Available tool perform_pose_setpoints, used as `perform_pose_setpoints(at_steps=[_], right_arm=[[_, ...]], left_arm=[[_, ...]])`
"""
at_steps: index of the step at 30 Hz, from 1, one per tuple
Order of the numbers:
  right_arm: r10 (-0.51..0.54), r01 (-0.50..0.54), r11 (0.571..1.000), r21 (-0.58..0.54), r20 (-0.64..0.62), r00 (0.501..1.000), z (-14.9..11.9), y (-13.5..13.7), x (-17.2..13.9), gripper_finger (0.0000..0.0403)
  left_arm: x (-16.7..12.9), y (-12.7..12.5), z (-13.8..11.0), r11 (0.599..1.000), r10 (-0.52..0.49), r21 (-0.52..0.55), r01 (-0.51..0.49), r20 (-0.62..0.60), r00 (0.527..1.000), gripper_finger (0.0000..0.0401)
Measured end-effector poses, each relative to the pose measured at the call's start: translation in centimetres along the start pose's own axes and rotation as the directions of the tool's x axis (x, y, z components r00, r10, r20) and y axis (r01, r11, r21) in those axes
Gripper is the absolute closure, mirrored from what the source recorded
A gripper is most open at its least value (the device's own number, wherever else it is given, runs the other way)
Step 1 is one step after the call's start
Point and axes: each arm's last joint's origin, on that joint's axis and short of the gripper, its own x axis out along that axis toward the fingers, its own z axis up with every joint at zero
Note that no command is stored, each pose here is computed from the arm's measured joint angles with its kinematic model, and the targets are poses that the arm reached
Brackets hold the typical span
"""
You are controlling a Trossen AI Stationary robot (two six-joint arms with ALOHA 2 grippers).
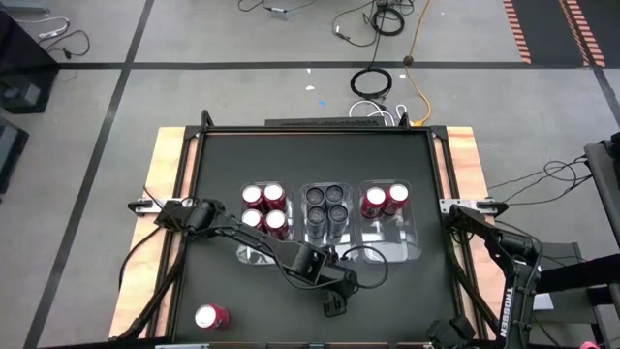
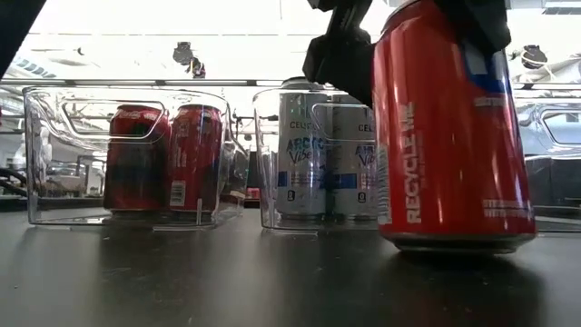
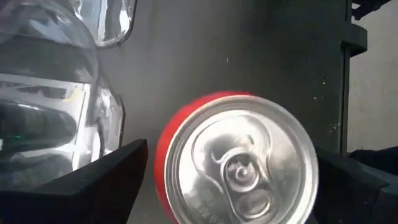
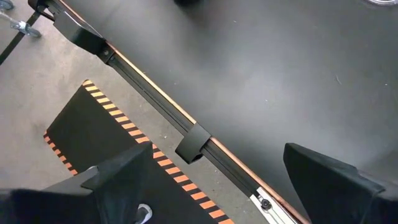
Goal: Sort soda cans
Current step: Move the right orange soda can to the center, then move the left orange soda can to the center
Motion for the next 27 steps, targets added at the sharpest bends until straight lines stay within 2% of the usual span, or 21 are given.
perform_pose_setpoints(at_steps=[6, 17, 19, 24, 27], right_arm=[[0.0, 0.0, 1.0, 0.0, 0.0, 1.0, 0.0, 0.0, 0.0, 0.0048], [0.019, -0.019, 1.0, 0.022, -0.014, 1.0, -0.1, 0.2, 0.0, 0.0048], [0.022, -0.022, 0.999, 0.033, -0.017, 1.0, 0.0, 0.4, 0.1, 0.0048], [0.029, -0.028, 0.997, 0.067, -0.021, 0.999, 0.5, 0.9, 0.5, 0.0048], [0.031, -0.029, 0.996, 0.09, -0.022, 0.999, 0.9, 1.4, 0.8, 0.0048]], left_arm=[[-1.7, -0.2, 1.3, 1.0, -0.014, 0.001, 0.014, 0.03, 0.999, 0.001], [-5.5, -0.4, 0.8, 0.998, 0.06, -0.005, -0.061, -0.131, 0.99, 0.001], [-6.3, -0.9, 0.5, 0.998, 0.065, 0.008, -0.065, -0.15, 0.987, 0.001], [-9.0, -2.5, 0.0, 0.999, 0.029, 0.046, -0.024, -0.103, 0.994, 0.001], [-10.7, -3.8, -1.0, 0.993, 0.049, 0.11, -0.039, -0.087, 0.995, 0.001]])
